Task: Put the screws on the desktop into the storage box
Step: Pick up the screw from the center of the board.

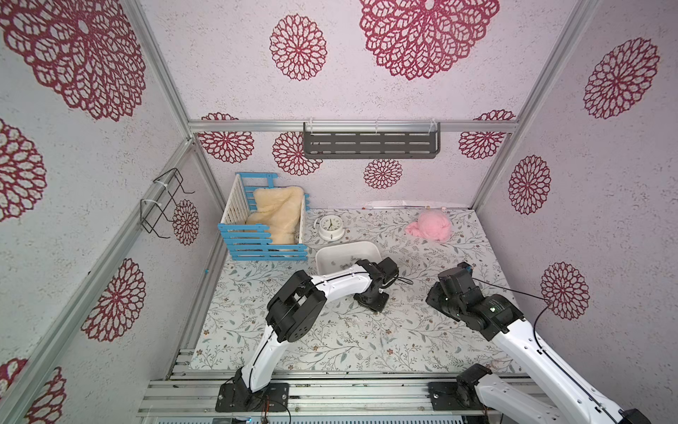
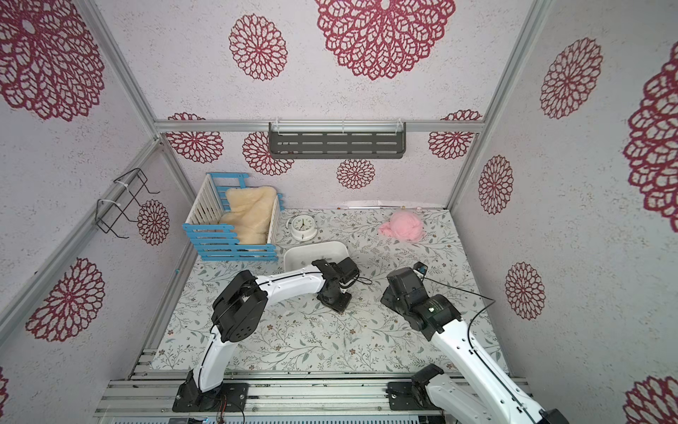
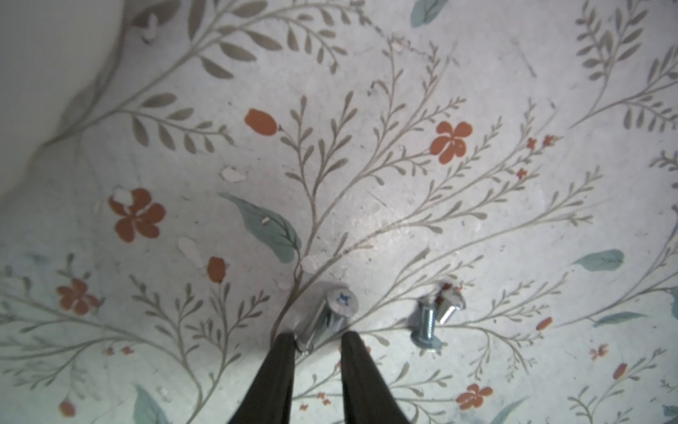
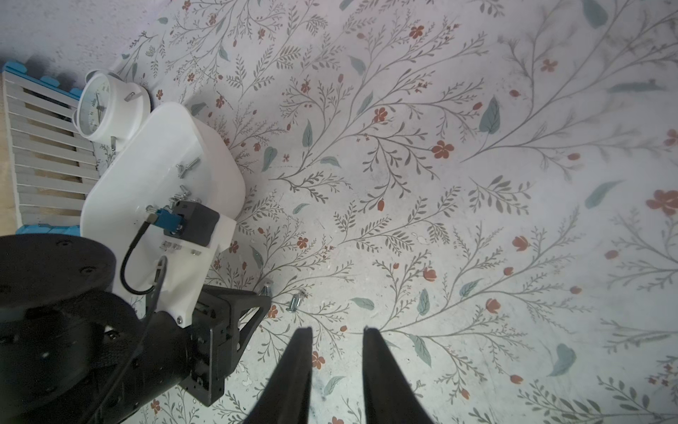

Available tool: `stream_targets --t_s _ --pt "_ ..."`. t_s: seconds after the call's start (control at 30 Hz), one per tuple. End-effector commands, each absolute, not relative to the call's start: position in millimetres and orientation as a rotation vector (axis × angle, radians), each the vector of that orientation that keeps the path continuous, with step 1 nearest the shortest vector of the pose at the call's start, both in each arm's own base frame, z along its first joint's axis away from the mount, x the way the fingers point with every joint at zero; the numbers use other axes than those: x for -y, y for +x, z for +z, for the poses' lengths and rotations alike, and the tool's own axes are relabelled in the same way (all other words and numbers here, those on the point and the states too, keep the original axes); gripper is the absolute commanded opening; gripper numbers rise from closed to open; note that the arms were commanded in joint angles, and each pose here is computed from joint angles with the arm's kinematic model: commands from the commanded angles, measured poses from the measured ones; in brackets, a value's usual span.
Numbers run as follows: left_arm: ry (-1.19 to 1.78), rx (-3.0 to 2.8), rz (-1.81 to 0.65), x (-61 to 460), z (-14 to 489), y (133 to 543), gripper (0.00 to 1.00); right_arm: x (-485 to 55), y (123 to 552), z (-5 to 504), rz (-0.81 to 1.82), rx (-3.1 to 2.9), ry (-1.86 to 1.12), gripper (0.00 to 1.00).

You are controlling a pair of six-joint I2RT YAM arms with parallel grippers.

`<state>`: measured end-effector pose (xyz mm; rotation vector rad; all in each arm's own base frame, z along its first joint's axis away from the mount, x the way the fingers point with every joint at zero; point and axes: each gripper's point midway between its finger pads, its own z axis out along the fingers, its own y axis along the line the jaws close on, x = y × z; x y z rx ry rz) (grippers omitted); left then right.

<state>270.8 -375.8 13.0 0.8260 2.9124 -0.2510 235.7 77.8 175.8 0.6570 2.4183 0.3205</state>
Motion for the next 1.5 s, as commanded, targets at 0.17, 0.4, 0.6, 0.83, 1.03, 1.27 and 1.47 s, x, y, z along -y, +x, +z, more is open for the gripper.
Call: stream_targets --t_s 0.17,0.4,0.6,0.83,1.03,1.27,1.47 --pt "0.878 -2.928 -0.202 378.0 -3.4 260.3 0.22 -76.7 238.4 178.0 0.324 -2.401 0.64 0.28" --pt "0.865 -2.927 -0.155 374.2 -9.3 263.9 0.19 -76.8 237.8 177.5 0.331 -2.399 0.642 0.28" --pt "0.857 -2.931 -0.147 373.5 -10.7 264.2 0.14 -77.0 237.8 177.6 0.332 -2.4 0.641 0.28" --pt "0.852 -2.913 -0.164 371.2 7.2 260.8 0.11 -78.9 239.2 177.1 0.343 -2.401 0.64 0.28" --pt "0.851 -2.895 -0.155 362.0 27.5 252.9 0.1 -80.4 240.3 177.0 0.351 -2.401 0.638 0.28" --pt "0.833 -2.881 -0.135 351.2 42.6 246.9 0.11 -82.9 241.4 175.7 0.366 -2.403 0.64 0.28" --pt "0.815 -2.851 -0.141 348.0 61.2 248.3 0.11 -83.5 241.4 175.8 0.371 -2.404 0.638 0.28"
